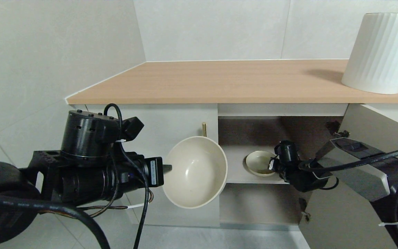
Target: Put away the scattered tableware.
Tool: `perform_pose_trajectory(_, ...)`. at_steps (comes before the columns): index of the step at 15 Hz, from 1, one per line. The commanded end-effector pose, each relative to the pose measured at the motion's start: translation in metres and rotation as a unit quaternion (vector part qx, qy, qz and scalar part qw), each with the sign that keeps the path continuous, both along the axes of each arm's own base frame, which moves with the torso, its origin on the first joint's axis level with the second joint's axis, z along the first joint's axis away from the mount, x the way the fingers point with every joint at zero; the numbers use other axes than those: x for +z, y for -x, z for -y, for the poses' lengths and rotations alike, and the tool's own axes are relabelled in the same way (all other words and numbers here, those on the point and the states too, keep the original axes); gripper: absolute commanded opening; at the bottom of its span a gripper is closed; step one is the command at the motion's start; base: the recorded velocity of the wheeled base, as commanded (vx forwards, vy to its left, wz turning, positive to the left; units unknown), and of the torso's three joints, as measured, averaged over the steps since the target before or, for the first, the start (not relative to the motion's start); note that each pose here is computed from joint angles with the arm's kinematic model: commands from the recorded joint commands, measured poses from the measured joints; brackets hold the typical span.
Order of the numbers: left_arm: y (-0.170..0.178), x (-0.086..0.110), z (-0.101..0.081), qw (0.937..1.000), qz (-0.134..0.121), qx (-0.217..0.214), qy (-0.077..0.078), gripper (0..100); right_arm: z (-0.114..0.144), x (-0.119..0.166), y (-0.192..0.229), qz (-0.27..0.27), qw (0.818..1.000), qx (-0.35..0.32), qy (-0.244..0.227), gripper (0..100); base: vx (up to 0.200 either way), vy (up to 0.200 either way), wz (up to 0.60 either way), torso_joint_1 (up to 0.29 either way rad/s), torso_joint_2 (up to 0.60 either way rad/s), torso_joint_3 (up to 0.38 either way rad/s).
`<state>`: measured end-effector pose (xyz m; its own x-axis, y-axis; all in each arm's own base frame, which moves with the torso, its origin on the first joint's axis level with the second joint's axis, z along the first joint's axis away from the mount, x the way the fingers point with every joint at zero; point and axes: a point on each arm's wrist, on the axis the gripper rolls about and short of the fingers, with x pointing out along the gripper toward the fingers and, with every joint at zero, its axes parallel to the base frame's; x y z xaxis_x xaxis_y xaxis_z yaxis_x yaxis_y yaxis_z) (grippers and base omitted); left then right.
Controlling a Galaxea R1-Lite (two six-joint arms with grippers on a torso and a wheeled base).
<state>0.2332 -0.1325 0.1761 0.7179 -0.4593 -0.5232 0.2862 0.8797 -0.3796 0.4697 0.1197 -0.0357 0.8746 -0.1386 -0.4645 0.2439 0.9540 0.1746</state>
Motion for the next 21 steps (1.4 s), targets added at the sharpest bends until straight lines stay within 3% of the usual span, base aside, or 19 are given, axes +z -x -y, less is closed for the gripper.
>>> perform_pose_trajectory(1,-0.002,-0.003,0.001,1.0000,-0.004,0.001,-0.002,0,-0.001,0.002,-0.001,0.004,1.000,0.000,-0.002,100,0.000,0.000,0.00,0.000,0.00,0.000)
perform_pose_trajectory(4,-0.002,-0.004,0.001,1.0000,-0.006,0.000,-0.003,0,0.000,0.011,0.000,0.010,1.000,-0.007,-0.012,100,0.000,0.000,0.00,0.000,0.00,0.000)
perform_pose_trajectory(8,-0.006,-0.012,0.016,0.9996,-0.019,-0.019,-0.011,0,-0.007,0.088,0.060,0.023,0.999,0.009,-0.035,100,0.000,0.000,0.00,0.000,0.00,0.000)
perform_pose_trajectory(10,-0.012,-0.030,0.030,0.9981,-0.050,-0.026,-0.024,0,-0.021,0.130,0.105,0.022,0.996,0.074,-0.047,100,0.000,0.000,0.00,0.000,0.00,0.000)
perform_pose_trajectory(12,-0.015,-0.040,0.040,0.9969,-0.073,-0.022,-0.018,0,-0.030,0.154,0.132,0.009,0.992,0.114,-0.048,100,0.000,0.000,0.00,0.000,0.00,0.000)
perform_pose_trajectory(13,-0.022,-0.052,0.046,0.9946,-0.101,-0.012,-0.023,0,-0.040,0.194,0.171,0.004,0.983,0.173,-0.060,100,0.000,0.000,0.00,0.000,0.00,0.000)
perform_pose_trajectory(16,-0.026,-0.068,0.053,0.9917,-0.121,-0.011,-0.043,0,-0.045,0.238,0.231,-0.028,0.969,0.241,-0.050,100,0.000,0.000,0.00,0.000,0.00,0.000)
perform_pose_trajectory(18,-0.022,-0.073,0.060,0.9909,-0.121,-0.011,-0.057,0,-0.050,0.252,0.258,-0.028,0.956,0.287,-0.057,100,0.000,0.000,0.00,0.000,0.00,0.000)
perform_pose_trajectory(21,-0.022,-0.072,0.061,0.9912,-0.118,-0.010,-0.058,0,-0.064,0.244,0.273,-0.062,0.944,0.320,-0.043,100,0.000,0.000,0.00,0.000,0.00,0.000)
